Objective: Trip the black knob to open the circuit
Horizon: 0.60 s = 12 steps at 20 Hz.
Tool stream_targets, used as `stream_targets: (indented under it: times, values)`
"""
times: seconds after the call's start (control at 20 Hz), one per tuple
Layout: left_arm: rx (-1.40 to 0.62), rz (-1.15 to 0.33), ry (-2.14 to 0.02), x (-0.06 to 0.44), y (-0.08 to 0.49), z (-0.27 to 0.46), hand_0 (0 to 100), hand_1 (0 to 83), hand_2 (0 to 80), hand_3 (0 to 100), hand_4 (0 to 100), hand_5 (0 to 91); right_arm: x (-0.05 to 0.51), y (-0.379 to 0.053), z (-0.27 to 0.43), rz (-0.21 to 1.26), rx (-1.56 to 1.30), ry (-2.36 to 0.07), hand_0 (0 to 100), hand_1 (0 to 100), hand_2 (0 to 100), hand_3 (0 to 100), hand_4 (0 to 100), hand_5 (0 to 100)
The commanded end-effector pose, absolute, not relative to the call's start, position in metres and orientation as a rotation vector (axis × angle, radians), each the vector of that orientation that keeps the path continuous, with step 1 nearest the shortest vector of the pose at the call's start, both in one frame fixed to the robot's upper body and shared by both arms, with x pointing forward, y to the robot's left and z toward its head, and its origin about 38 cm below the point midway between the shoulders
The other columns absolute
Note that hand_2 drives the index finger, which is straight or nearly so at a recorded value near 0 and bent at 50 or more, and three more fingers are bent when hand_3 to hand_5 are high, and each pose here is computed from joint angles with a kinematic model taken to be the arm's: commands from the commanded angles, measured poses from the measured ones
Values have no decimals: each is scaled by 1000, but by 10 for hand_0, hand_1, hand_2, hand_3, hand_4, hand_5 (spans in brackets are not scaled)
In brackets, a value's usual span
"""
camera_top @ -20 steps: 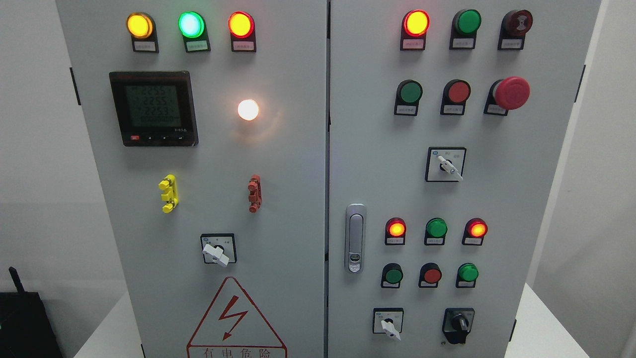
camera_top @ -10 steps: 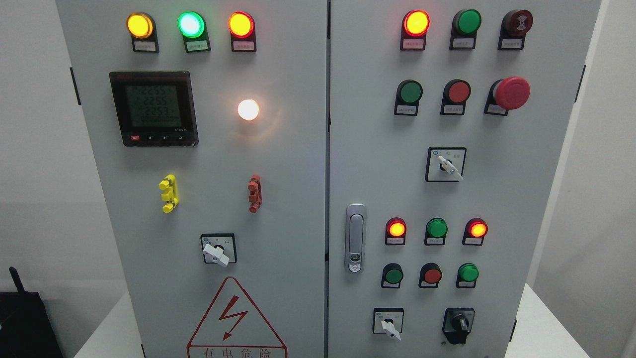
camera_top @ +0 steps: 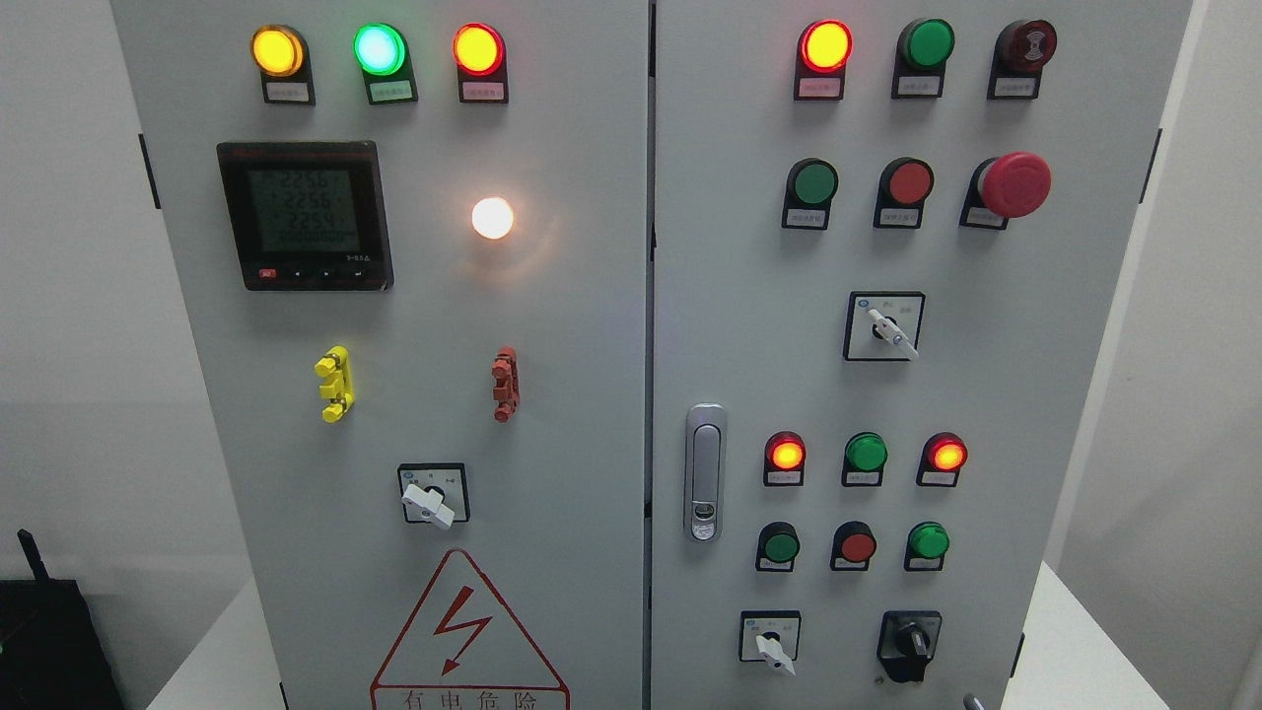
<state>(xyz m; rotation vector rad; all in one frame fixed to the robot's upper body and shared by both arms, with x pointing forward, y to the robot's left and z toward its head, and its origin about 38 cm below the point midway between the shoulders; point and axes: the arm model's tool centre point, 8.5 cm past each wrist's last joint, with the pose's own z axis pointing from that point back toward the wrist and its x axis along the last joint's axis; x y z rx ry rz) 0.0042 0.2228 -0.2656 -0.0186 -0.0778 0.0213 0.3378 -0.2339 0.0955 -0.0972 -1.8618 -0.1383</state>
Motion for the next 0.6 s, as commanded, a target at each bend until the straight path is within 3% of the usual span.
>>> stream_targets:
  times: [0.0, 0.55]
  values:
    - [-20, 25, -84, 6, 222, -266, 120, 389, 0, 0, 0, 0, 343, -231, 112, -125, -78, -1909, 96, 223, 0, 1000, 1000, 1000]
    - [-20, 25, -84, 6, 222, -266, 120, 389, 0, 0, 0, 0, 347, -227, 118, -113, -72, -1925, 108, 223, 0, 1000, 1000, 1000]
